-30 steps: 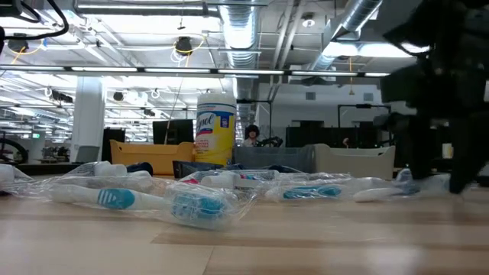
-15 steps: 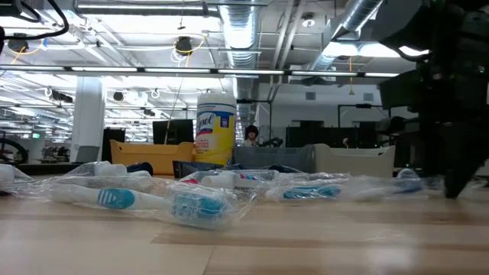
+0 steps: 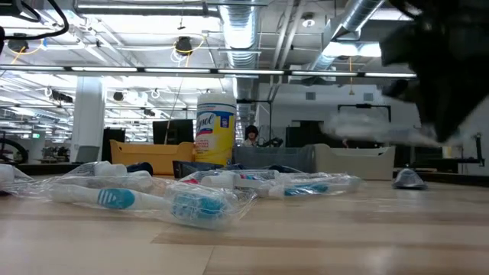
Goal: Pick & Place Travel size toiletries
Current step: Put the blue toothbrush into the gray bin, then put the orange toothbrush into the gray bin, then put the light blue toothbrush into the gray bin
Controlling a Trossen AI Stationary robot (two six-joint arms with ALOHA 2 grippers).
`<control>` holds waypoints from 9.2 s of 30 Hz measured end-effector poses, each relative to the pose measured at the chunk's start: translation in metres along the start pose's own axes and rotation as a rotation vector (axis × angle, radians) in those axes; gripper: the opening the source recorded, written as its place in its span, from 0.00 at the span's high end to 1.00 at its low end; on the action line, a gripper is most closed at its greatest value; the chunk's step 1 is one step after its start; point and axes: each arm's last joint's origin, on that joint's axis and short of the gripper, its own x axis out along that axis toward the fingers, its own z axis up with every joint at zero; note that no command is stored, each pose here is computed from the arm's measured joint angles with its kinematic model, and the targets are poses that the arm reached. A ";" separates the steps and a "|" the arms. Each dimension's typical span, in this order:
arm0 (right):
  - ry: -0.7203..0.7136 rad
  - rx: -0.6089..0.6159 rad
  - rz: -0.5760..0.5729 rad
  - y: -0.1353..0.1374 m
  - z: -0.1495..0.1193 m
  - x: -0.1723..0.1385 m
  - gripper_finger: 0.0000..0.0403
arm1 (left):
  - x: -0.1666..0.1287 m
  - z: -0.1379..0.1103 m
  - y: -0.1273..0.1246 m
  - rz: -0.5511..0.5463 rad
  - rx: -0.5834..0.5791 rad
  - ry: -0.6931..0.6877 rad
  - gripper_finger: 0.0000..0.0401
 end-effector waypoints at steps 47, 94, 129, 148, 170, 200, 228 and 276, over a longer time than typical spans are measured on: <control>0.378 0.320 -0.514 -0.258 -0.051 -0.008 0.79 | 0.000 0.001 0.000 0.006 0.008 -0.011 0.52; -0.152 -0.478 -0.040 -0.050 0.078 0.036 0.34 | 0.000 0.001 0.001 0.006 0.009 -0.013 0.52; -0.061 -0.496 0.060 -0.038 0.113 0.090 0.34 | 0.000 0.001 0.001 0.007 0.008 -0.012 0.52; -0.044 -0.434 0.053 -0.052 0.103 0.099 0.46 | 0.000 0.002 0.001 0.006 0.009 -0.014 0.52; 0.017 -0.427 0.063 -0.055 0.103 0.086 0.98 | 0.000 0.003 0.001 0.007 0.016 -0.024 0.52; -0.111 0.302 -0.457 -0.253 0.000 -0.074 0.97 | 0.002 0.002 0.001 0.010 0.009 -0.012 0.52; 0.140 0.352 -0.307 -0.289 -0.015 -0.004 0.79 | 0.002 0.001 0.001 0.009 0.008 -0.011 0.52; 0.143 -0.539 0.179 -0.020 0.095 0.072 0.46 | 0.002 0.001 0.002 0.009 0.006 -0.008 0.52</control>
